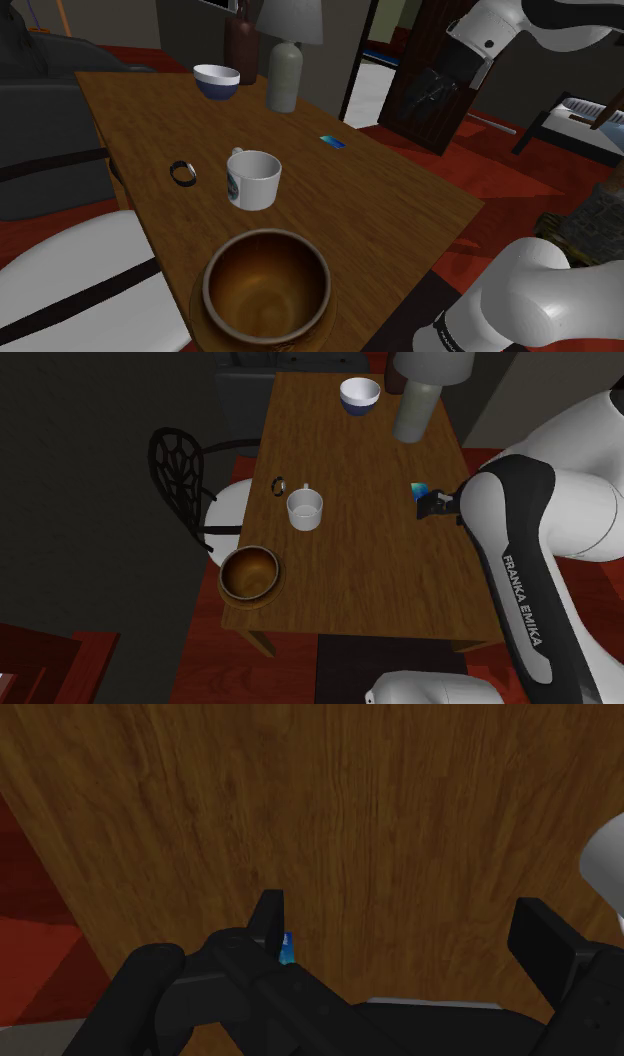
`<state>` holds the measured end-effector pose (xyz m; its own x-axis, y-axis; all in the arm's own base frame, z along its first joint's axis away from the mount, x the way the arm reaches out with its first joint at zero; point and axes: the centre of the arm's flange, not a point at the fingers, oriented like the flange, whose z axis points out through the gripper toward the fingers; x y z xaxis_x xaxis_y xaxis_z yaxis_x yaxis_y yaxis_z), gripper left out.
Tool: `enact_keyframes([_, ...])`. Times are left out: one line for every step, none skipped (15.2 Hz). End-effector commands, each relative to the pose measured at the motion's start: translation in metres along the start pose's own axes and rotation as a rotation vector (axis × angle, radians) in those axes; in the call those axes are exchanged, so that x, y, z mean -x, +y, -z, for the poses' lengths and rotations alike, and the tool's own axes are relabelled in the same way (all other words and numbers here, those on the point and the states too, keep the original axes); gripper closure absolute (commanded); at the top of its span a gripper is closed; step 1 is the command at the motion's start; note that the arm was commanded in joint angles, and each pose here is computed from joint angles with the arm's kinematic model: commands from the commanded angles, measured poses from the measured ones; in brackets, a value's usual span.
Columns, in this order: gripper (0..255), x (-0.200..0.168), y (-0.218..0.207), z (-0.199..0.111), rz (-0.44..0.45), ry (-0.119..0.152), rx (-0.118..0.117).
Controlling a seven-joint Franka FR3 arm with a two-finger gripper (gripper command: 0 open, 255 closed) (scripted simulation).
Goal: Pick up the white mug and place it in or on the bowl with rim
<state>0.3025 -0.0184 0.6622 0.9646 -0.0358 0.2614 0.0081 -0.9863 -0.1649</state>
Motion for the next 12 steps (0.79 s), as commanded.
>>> enact_keyframes([0, 0.0, 0.0, 0.0, 0.0, 0.0, 0.0])
enact_keyframes([0, -0.004, -0.011, -0.007, 0.0, -0.003, 0.004])
enact_keyframes([0, -0.007, -0.023, -0.014, 0.0, -0.007, 0.008])
enact_keyframes([0, -0.011, -0.034, -0.021, 0.0, -0.01, 0.012])
enact_keyframes([0, -0.015, -0.046, -0.028, 0.0, -0.014, 0.016])
enact_keyframes([0, -0.018, -0.057, -0.035, 0.0, -0.017, 0.02])
enact_keyframes([0, -0.022, -0.068, -0.042, 0.0, -0.021, 0.023])
enact_keyframes([0, -0.025, -0.08, -0.049, 0.0, -0.024, 0.027])
enact_keyframes([0, -0.029, -0.091, -0.056, 0.0, -0.028, 0.031])
enact_keyframes([0, -0.032, -0.102, -0.063, 0.0, -0.031, 0.035])
enact_keyframes([0, -0.036, -0.113, -0.071, 0.0, -0.034, 0.039])
enact_keyframes([0, -0.039, -0.125, -0.078, 0.0, -0.038, 0.043])
